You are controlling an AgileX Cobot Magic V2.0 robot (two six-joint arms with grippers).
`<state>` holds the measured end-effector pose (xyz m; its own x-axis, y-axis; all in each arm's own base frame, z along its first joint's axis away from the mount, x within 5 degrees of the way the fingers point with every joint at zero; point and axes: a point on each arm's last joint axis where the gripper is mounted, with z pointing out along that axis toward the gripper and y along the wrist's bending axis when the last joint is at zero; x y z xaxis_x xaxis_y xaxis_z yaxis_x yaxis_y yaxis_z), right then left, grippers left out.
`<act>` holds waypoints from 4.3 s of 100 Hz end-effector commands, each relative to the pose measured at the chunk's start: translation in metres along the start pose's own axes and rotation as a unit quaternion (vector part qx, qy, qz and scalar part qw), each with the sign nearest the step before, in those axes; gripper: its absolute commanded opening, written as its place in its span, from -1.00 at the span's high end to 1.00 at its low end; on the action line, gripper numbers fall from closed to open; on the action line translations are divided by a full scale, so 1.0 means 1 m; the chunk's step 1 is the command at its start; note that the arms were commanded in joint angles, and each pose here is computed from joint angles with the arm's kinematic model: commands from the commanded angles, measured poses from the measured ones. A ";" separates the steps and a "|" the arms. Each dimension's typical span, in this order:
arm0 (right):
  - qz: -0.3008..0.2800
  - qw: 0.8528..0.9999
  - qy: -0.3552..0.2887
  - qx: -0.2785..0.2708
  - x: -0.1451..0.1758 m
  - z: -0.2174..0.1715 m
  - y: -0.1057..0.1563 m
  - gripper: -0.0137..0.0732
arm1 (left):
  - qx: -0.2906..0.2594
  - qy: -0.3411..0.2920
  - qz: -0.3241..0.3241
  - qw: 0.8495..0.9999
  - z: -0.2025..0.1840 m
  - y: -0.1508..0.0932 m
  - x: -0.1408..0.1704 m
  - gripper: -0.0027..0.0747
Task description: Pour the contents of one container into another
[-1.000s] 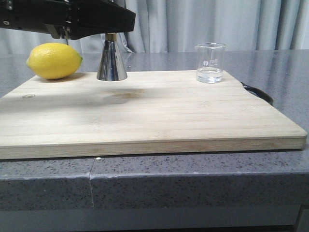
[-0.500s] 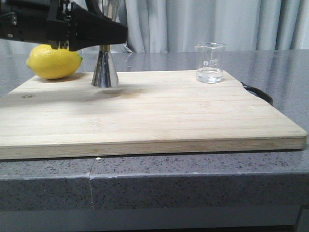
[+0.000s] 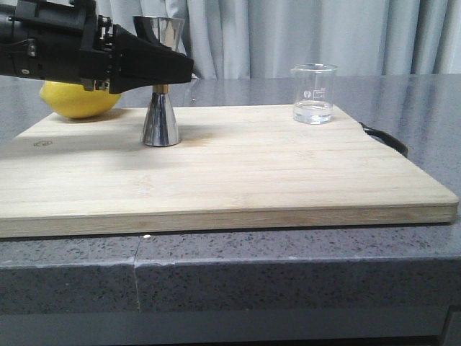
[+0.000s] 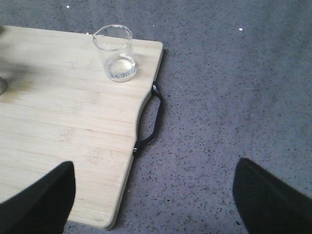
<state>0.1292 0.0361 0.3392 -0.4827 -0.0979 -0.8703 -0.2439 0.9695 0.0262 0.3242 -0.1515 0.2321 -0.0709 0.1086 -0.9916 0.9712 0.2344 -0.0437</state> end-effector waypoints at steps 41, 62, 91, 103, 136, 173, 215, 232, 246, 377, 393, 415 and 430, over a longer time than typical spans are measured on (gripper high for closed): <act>-0.001 0.999 -0.047 -0.002 -0.013 -0.006 0.000 -0.68 | 0.023 -0.076 0.014 0.997 -0.003 -0.005 -0.028 0.31; -0.001 0.999 -0.047 -0.002 -0.013 -0.006 0.000 -0.68 | 0.023 -0.076 0.014 0.997 -0.003 -0.005 -0.028 -0.16; -0.001 0.999 -0.048 -0.002 -0.013 -0.007 0.000 -0.68 | -0.015 -0.042 0.001 0.999 -0.007 -0.003 -0.034 -0.54; -0.001 0.999 -0.048 -0.002 -0.013 -0.007 0.000 -0.68 | -0.025 -0.006 -0.004 1.000 -0.013 -0.011 -0.045 -0.54; -0.006 1.000 -0.028 0.003 -0.010 -0.006 -0.001 -0.68 | -0.085 0.175 -0.017 0.981 -0.049 -0.049 -0.075 -0.54; -0.006 0.999 0.036 0.021 0.002 -0.007 -0.004 -0.68 | -0.346 0.280 -0.103 0.890 -0.127 -0.103 -0.116 -0.54; 0.021 0.996 0.049 0.066 -0.002 -0.014 -0.012 -0.68 | -0.486 0.221 -0.163 0.830 -0.182 -0.169 -0.128 -0.54; 0.022 0.997 0.032 0.065 -0.006 -0.022 -0.012 -0.68 | -0.503 0.167 -0.158 0.833 -0.189 -0.185 -0.116 -0.54; 0.022 0.997 0.022 0.064 -0.007 -0.023 -0.012 -0.66 | -0.507 0.145 -0.147 0.837 -0.191 -0.190 -0.113 -0.52; 0.020 0.998 -0.008 0.057 -0.013 -0.023 -0.011 0.80 | -0.551 0.060 -0.092 0.827 -0.206 -0.211 -0.094 0.98; 0.020 0.998 -0.008 0.057 -0.013 -0.023 -0.011 0.80 | -0.595 0.015 -0.061 0.801 -0.216 -0.233 -0.048 0.98; 0.020 0.998 -0.008 0.057 -0.013 -0.023 -0.011 0.80 | -0.604 -0.030 -0.033 0.796 -0.210 -0.237 0.020 0.98; 0.020 0.998 -0.008 0.057 -0.013 -0.023 -0.011 0.80 | -0.604 -0.048 -0.019 0.795 -0.205 -0.230 0.050 0.98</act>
<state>0.1173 0.0227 0.3449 -0.5657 -0.0562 -0.8227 -0.1217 0.9924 0.0159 0.0489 -0.0017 0.2145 -0.1712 0.0404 -0.9844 0.0414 0.9986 0.0338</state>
